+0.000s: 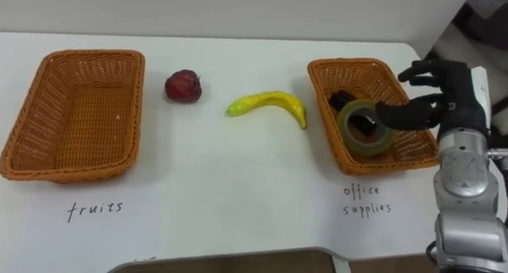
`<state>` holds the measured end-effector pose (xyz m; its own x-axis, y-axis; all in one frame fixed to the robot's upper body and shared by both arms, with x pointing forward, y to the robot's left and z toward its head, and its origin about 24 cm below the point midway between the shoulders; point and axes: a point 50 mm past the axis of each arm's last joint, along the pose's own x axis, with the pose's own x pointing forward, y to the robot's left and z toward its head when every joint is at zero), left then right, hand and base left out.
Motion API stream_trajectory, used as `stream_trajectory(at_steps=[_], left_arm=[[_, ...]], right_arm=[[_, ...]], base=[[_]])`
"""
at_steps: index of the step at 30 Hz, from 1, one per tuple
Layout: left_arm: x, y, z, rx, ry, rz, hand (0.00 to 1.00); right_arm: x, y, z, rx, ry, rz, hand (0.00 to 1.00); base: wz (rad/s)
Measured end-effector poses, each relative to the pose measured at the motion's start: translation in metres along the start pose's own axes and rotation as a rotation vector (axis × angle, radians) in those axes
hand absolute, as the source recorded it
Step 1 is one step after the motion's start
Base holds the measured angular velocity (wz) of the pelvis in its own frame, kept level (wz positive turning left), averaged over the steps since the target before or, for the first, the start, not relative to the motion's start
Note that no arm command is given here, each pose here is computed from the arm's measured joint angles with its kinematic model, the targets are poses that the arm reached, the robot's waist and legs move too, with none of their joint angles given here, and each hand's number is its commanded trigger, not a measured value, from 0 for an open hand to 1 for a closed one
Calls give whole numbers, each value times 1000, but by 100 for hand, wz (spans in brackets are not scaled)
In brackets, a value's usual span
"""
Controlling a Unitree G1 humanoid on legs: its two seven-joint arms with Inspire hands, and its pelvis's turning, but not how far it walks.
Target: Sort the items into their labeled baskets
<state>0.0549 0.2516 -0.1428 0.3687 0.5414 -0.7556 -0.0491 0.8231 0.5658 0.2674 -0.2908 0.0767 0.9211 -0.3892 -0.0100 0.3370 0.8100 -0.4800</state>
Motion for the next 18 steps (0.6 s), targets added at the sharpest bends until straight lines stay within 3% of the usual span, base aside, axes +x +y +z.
stream_trajectory(at_steps=[18], left_arm=[[0, 0, 0, 0, -1, -1, 0]], right_arm=[[0, 0, 0, 1, 0, -6, 0]], base=[[0]])
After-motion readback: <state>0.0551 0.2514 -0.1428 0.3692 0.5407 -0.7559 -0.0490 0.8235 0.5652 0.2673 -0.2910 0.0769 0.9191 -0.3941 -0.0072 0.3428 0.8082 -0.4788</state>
